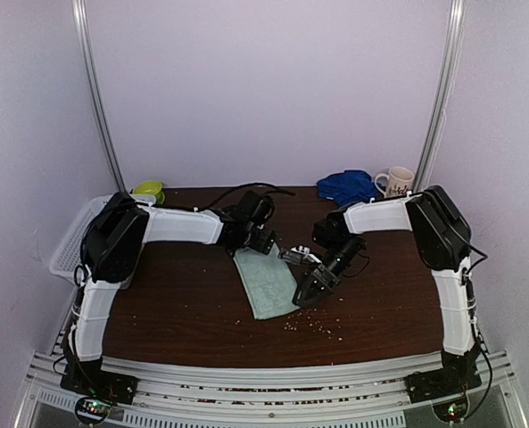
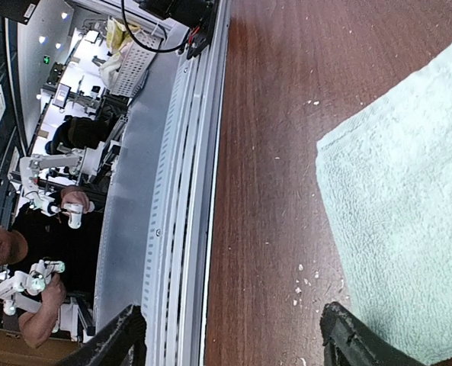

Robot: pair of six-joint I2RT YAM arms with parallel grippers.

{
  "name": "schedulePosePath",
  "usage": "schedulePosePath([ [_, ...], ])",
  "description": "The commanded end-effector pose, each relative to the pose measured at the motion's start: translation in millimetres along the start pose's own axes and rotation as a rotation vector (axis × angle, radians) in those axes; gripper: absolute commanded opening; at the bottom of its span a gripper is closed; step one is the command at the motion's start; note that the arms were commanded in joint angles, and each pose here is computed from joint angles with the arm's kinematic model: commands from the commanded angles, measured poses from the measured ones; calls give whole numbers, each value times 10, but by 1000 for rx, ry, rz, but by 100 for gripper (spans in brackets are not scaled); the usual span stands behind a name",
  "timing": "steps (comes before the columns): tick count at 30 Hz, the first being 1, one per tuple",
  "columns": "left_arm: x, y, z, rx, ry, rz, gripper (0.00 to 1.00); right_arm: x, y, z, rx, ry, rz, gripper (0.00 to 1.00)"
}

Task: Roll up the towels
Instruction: Adjust the towel at the center of the board.

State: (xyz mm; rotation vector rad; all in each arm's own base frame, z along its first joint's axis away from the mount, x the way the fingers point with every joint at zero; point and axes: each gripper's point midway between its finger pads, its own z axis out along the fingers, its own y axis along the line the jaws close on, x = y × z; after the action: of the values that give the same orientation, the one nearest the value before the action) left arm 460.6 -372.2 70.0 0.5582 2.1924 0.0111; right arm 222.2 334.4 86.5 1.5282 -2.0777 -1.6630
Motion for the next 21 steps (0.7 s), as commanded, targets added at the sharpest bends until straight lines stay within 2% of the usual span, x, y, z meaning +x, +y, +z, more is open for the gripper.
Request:
schedulePosePath([
  [1,-161,-122,19,56,-43,6,88,97,106,38,-92,-5,40,79],
  [14,176,-251,322,61,41,35,88,196,-497,70,46,-52,238,81],
  [21,264,-292,410,58,55,45,88,222,-497,44,78,-31,243,81],
])
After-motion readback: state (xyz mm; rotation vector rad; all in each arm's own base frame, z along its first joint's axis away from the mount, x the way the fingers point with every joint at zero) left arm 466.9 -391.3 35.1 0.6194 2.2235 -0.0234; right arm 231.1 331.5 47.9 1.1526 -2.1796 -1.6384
